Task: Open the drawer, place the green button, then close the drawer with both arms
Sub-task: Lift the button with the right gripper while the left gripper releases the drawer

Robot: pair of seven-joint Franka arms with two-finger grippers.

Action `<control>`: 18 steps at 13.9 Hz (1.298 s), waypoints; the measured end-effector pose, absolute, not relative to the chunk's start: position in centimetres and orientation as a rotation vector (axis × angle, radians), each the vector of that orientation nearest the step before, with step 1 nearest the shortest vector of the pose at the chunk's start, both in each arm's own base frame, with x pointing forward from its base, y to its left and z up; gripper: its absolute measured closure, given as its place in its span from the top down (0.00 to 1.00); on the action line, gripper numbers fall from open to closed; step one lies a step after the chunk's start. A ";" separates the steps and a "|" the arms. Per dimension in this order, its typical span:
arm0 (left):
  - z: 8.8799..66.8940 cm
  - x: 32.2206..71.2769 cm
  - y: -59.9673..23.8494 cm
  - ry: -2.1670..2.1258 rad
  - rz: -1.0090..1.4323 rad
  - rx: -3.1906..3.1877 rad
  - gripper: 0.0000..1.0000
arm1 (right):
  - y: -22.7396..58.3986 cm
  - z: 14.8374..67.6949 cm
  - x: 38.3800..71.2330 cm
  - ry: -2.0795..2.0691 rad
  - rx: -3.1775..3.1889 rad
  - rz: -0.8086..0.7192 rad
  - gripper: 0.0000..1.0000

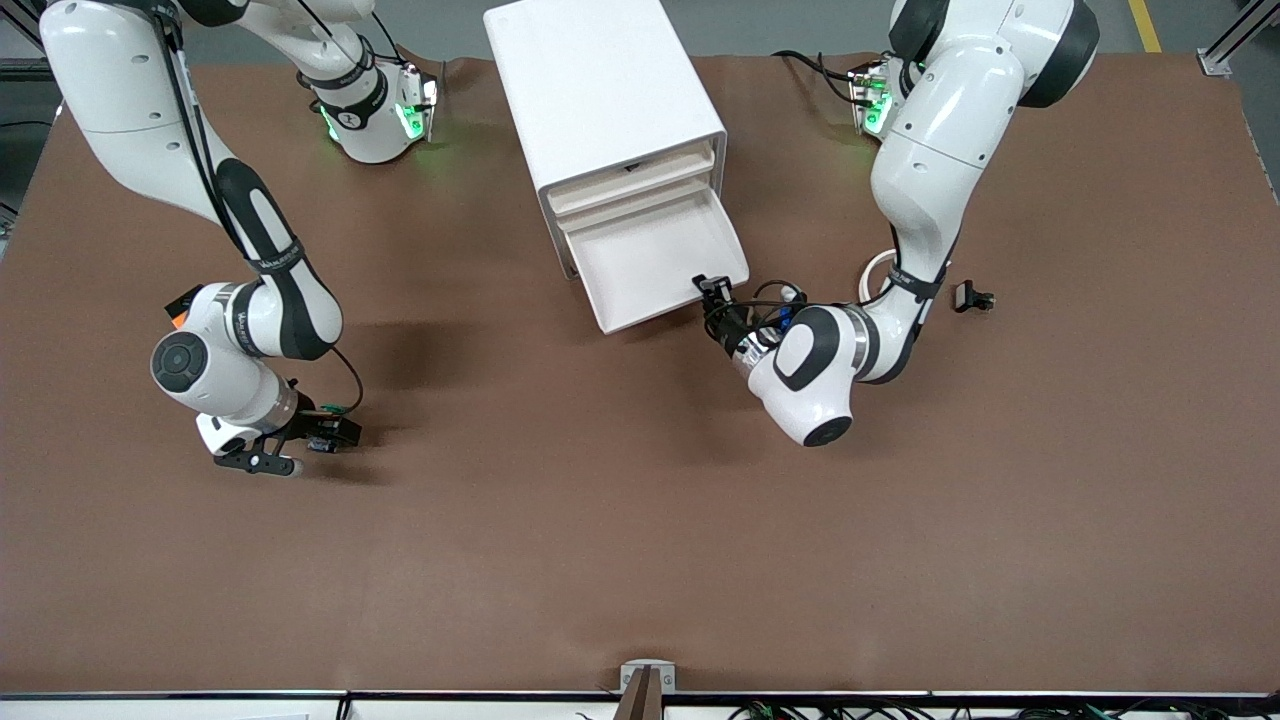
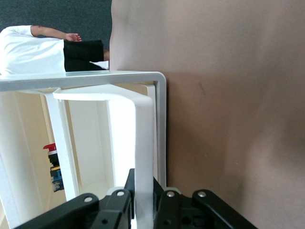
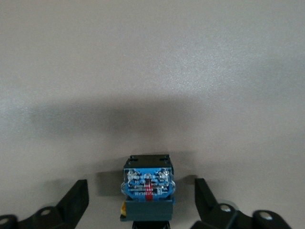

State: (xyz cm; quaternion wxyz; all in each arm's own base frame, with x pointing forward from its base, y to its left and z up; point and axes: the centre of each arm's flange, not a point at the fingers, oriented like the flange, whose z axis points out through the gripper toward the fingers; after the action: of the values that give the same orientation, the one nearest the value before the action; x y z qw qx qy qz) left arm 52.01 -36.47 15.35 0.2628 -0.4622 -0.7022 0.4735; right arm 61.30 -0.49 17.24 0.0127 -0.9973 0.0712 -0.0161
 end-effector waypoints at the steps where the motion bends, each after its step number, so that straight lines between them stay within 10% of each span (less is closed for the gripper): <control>1: 15.4 52.3 -36.2 -1.900 1.291 -1.260 0.09 | -0.5 17.3 61.4 0.213 -3.112 -0.054 0.81; 5: 16.2 54.6 -35.2 -1.952 1.302 -1.337 0.44 | -0.7 17.9 61.9 0.212 -3.116 -0.064 0.41; 11: 22.5 59.9 -33.3 -2.018 0.921 -1.647 1.00 | 1.5 23.1 63.4 0.343 -3.106 0.124 0.41; 18: 32.8 64.4 -29.3 -1.782 0.493 -2.232 1.00 | 18.6 33.6 59.2 0.675 -3.046 0.197 0.41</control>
State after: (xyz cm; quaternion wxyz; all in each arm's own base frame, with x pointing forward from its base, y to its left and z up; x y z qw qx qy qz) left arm 64.39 -29.28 32.82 0.1215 -0.7644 -0.6103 0.1687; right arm 59.24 18.55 33.56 0.0079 -0.9743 0.2160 0.0631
